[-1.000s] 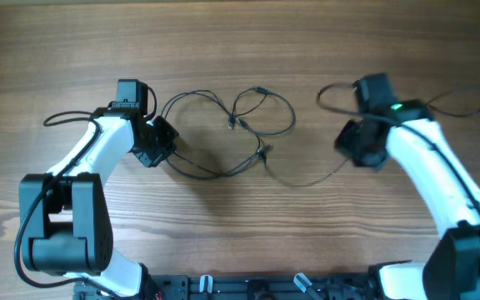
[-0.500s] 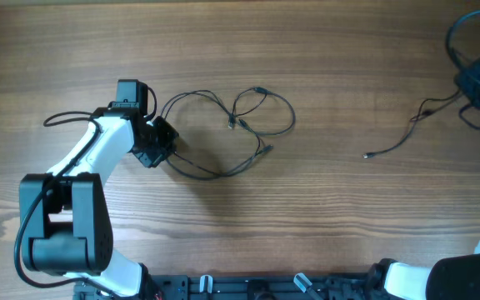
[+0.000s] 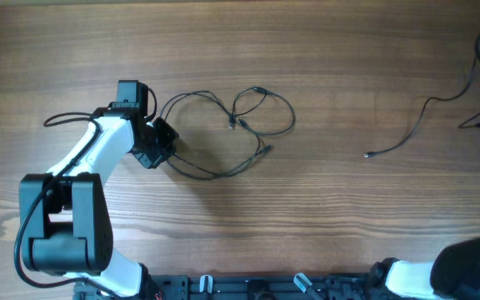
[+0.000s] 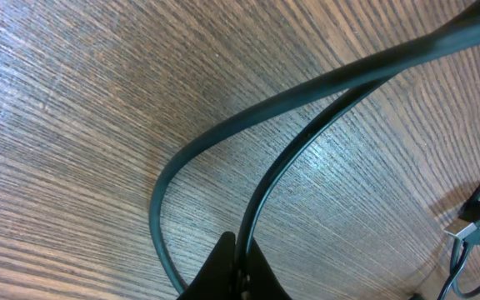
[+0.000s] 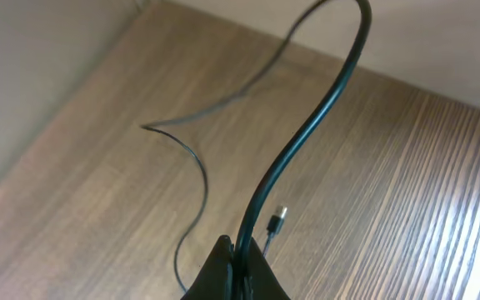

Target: Untangle cables

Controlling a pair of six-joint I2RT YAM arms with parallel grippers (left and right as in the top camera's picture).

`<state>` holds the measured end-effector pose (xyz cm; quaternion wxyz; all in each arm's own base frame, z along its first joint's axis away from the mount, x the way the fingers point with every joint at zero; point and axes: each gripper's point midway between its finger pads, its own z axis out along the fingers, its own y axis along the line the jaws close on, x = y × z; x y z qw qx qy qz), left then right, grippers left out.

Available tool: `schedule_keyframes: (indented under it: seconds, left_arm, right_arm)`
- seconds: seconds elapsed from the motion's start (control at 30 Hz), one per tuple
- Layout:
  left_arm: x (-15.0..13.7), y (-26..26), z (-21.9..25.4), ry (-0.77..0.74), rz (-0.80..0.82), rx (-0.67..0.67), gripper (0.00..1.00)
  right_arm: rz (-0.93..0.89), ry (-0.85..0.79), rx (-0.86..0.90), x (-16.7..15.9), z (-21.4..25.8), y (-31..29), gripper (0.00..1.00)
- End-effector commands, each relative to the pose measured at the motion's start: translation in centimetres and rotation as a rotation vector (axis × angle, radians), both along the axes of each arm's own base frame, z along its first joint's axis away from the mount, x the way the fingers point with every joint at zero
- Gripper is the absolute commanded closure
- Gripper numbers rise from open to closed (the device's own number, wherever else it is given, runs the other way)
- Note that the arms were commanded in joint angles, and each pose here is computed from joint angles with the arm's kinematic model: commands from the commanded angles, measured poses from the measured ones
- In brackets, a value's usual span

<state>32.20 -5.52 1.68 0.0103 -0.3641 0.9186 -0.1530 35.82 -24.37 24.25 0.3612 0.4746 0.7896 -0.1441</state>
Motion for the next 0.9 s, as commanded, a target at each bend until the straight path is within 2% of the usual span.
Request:
schedule_keyframes:
  seconds: [0.0, 0.07, 0.1, 0.13, 0.3, 0.5, 0.63, 0.87]
  left_arm:
    - [-0.2, 0.1, -0.2, 0.002, -0.024, 0.016, 0.96]
    - [-0.2, 0.1, -0.2, 0.002, -0.024, 0.016, 0.96]
    - [-0.2, 0.1, -0.2, 0.002, -0.024, 0.016, 0.96]
    - [-0.2, 0.1, -0.2, 0.002, -0.024, 0.016, 0.96]
    - [-0.2, 0.1, -0.2, 0.002, -0.024, 0.016, 0.96]
    - [-0.2, 0.1, -0.2, 0.002, -0.024, 0.016, 0.96]
    - [-0.2, 0.1, -0.2, 0.002, -0.025, 0.016, 0.96]
    - [-0.2, 0.1, -0.2, 0.003, -0.024, 0.016, 0.96]
  right_arm:
    - [0.109, 0.074, 0.082, 1.7, -3.7, 0.9, 0.84]
    - [0.25, 0.089, 0.171, 3.1, -5.7, 2.9, 0.24]
    - [0.301, 0.095, 0.208, 3.4, -6.4, 3.8, 0.12]
    - [0.354, 0.102, 0.253, 3.7, -7.2, 4.8, 0.06]
    - [0.43, 0.13, 0.423, 3.3, -9.5, 7.9, 0.03]
    - [0.499, 0.216, 0.483, 1.7, -10.5, 10.2, 0.04]
    - [0.474, 0.257, 0.482, 1.3, -11.1, 10.3, 0.15]
    - [0.399, 0.291, 0.479, 2.2, -14.1, 8.9, 0.21]
